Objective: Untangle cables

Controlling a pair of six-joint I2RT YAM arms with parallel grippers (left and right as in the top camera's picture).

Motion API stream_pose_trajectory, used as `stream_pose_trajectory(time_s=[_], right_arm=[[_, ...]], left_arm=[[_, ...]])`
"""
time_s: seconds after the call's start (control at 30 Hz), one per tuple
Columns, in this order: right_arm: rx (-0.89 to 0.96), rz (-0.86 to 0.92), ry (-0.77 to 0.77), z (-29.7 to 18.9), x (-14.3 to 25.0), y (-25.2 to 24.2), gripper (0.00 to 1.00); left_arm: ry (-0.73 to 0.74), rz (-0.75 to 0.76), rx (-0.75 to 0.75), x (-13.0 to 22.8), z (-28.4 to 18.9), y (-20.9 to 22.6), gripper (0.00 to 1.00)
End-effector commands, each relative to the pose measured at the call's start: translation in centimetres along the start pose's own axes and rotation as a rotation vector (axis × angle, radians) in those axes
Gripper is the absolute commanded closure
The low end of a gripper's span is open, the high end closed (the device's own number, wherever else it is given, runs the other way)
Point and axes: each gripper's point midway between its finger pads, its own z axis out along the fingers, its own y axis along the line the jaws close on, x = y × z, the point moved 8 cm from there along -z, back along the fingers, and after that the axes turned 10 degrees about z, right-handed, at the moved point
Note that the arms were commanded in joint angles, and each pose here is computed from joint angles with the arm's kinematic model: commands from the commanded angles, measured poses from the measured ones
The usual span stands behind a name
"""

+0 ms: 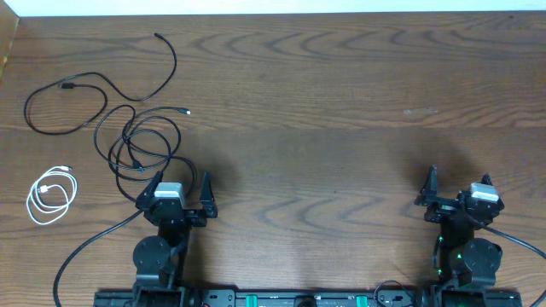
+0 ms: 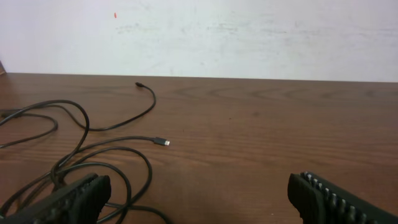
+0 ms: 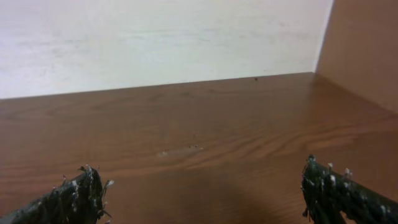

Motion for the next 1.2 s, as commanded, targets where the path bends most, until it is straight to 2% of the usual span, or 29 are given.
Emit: stream_pose_trajectory(time_s=[0.0,1.17], right_arm=[[-0.03,-0.073,0.012,0.0,0.27,0.36,0.01],[-0.06,-0.112,0.022,0.0,0.46,0.86,0.01]], left_arm=[[0.04,0.021,-0.006,1.3,0.19,-0.07,0.04],[0.04,0.021,-0.006,1.3,0.19,-0.07,0.04]])
